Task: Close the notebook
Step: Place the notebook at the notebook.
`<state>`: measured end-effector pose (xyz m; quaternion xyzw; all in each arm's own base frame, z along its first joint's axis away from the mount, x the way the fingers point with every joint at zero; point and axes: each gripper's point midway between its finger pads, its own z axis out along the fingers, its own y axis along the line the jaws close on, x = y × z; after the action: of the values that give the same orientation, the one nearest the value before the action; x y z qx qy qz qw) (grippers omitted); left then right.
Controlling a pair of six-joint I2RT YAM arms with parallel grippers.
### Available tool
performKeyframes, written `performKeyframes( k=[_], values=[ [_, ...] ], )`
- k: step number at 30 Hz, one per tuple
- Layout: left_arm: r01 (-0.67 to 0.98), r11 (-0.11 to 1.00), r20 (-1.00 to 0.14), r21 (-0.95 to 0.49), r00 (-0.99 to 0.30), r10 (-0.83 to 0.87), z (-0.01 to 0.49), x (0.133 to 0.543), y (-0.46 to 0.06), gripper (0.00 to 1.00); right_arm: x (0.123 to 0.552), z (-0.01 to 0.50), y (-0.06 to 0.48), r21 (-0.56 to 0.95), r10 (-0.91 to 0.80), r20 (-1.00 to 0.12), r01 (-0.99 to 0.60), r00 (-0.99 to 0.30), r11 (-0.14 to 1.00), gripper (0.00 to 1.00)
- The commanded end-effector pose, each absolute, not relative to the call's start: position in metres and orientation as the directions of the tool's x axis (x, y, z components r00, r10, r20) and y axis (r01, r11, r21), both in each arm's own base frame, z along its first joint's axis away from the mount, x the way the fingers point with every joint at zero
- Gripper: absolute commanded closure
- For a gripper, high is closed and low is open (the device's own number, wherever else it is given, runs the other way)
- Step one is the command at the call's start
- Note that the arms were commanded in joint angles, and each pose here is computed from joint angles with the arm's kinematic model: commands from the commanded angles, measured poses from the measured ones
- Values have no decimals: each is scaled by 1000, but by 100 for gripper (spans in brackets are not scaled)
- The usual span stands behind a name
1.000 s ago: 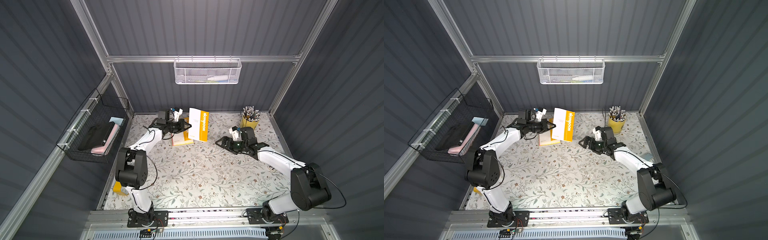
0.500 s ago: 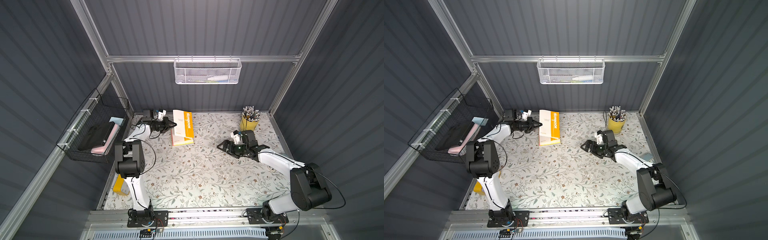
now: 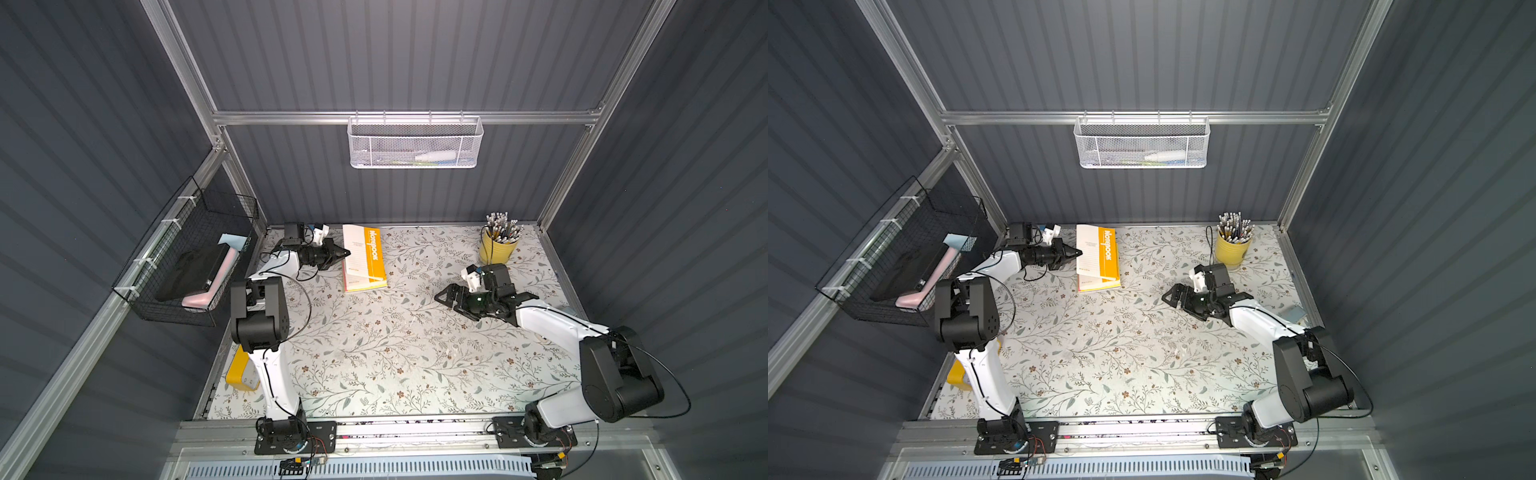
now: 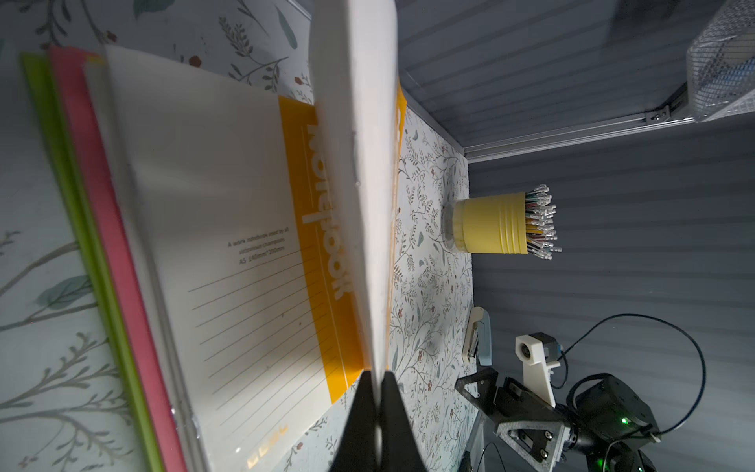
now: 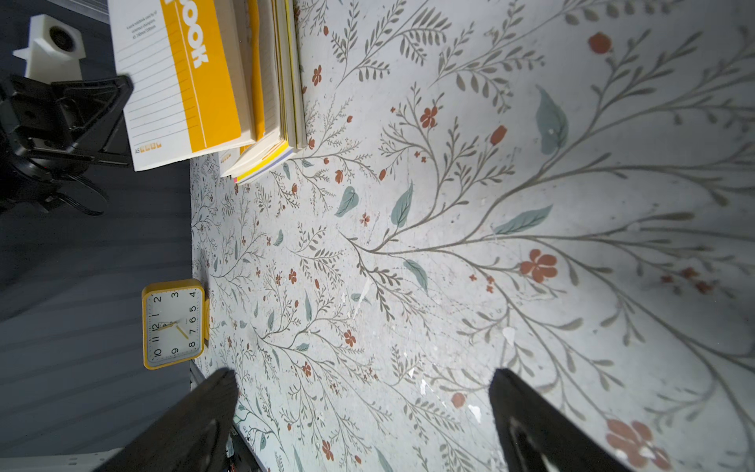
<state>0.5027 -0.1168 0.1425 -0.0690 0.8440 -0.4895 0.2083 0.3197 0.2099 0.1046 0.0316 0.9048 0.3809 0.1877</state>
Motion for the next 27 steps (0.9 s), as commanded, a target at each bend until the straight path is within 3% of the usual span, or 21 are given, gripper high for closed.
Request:
performKeyframes(
  k=[1, 15, 27],
  values=[
    [66, 505, -261, -861, -908, -327, 126, 503, -114, 97, 315, 103, 208, 699, 190, -318, -94, -929, 709, 1],
    [22, 532, -242, -847, -906, -348, 92, 504, -110, 94, 314, 99, 209, 701, 187, -306, -88, -933, 707, 1],
    [10, 565, -245, -825, -907, -343, 83, 510, -106, 80, 313, 98, 208, 701, 188, -303, -85, -934, 708, 1]
  ],
)
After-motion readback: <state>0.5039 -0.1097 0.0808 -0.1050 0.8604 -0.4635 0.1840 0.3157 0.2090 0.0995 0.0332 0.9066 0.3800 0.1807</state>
